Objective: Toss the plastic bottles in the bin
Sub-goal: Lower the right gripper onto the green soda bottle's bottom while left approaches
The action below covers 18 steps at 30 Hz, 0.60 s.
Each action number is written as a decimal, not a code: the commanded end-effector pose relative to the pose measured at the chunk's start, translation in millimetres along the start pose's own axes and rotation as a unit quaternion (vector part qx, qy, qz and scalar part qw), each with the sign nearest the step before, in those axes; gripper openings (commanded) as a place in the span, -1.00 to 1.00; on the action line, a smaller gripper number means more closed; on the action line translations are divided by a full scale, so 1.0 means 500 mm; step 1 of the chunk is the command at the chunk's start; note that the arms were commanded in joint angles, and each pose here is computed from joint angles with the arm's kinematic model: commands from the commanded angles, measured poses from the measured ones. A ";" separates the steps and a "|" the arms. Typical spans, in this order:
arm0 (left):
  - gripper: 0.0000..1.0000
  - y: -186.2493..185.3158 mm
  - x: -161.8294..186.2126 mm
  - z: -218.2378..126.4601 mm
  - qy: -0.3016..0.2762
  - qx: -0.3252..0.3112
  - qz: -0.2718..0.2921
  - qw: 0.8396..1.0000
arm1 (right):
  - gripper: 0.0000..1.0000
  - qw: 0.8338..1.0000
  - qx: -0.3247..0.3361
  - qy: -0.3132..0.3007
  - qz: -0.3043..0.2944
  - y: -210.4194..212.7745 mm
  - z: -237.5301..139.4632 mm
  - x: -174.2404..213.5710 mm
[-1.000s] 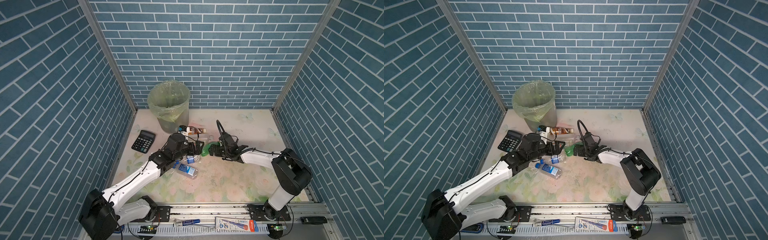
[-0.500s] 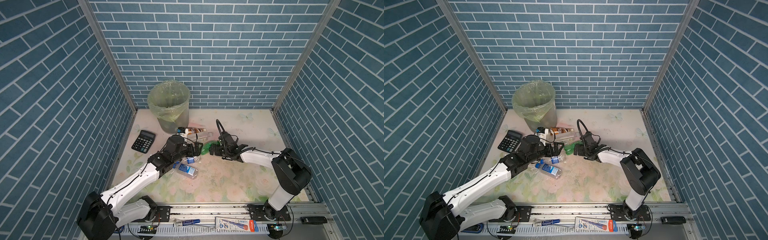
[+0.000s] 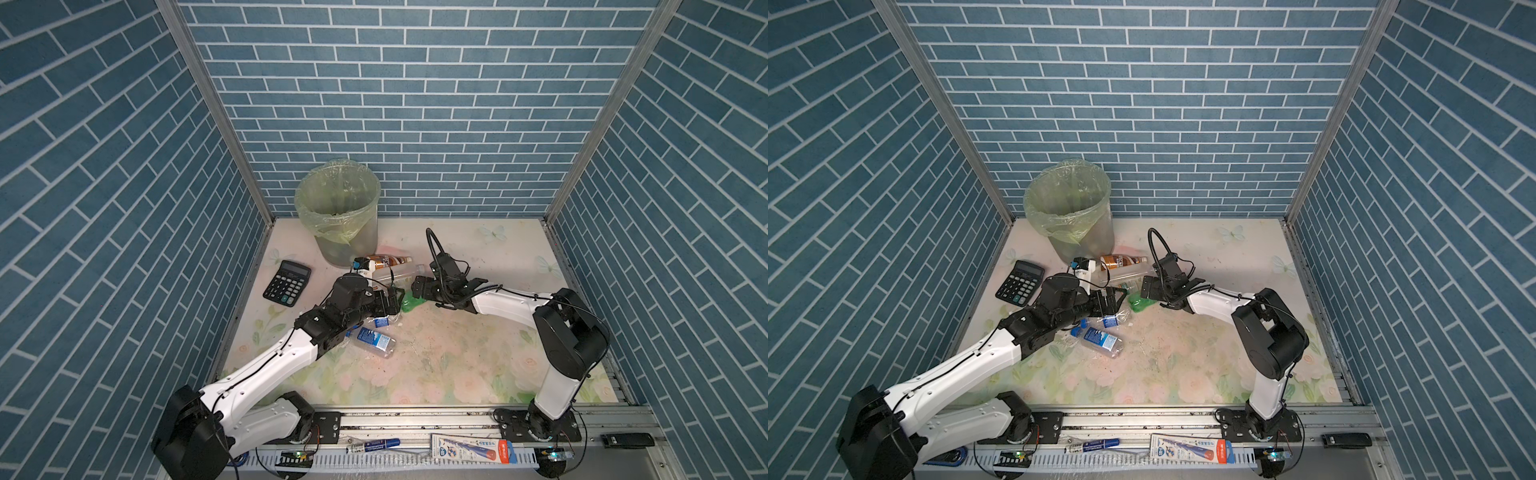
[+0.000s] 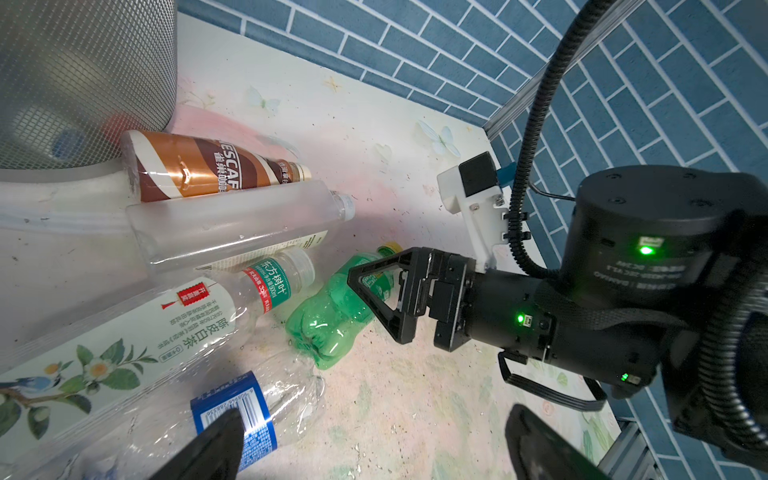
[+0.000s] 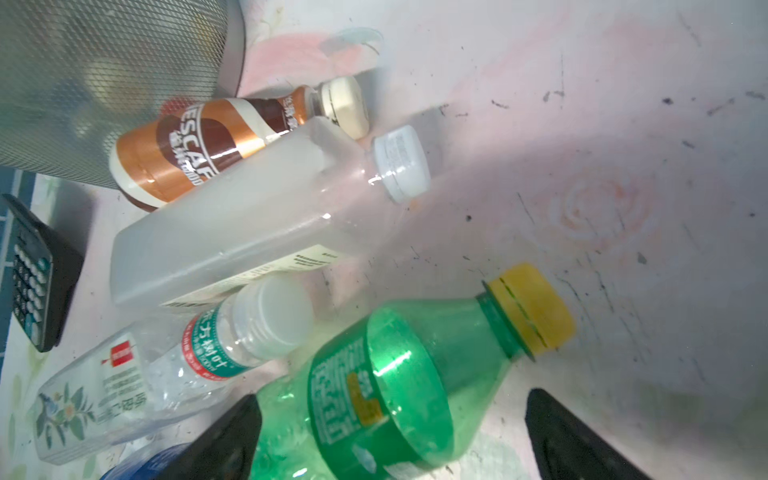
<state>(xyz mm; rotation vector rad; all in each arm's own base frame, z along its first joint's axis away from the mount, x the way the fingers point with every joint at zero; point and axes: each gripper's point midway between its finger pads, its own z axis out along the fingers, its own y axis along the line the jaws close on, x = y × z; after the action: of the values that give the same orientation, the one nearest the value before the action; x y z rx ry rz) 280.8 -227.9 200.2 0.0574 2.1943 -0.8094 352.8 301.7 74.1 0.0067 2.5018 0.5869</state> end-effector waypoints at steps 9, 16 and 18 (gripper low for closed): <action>0.99 0.001 0.007 0.007 0.000 0.000 0.001 1.000 | 0.98 0.999 0.036 -0.011 0.005 -0.024 0.006 -0.003; 0.99 0.004 0.010 0.002 0.001 -0.002 -0.001 1.000 | 0.98 0.999 0.030 -0.006 0.014 -0.017 0.024 -0.001; 0.99 0.006 0.012 0.000 0.000 -0.003 -0.001 1.000 | 0.98 0.999 0.031 -0.007 0.020 -0.018 0.028 -0.002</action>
<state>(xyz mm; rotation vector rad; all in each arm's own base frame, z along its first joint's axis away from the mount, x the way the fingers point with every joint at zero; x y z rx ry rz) 280.2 -228.3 197.8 0.0531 2.2005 -0.8087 359.5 298.4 67.6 0.0371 2.4880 0.5472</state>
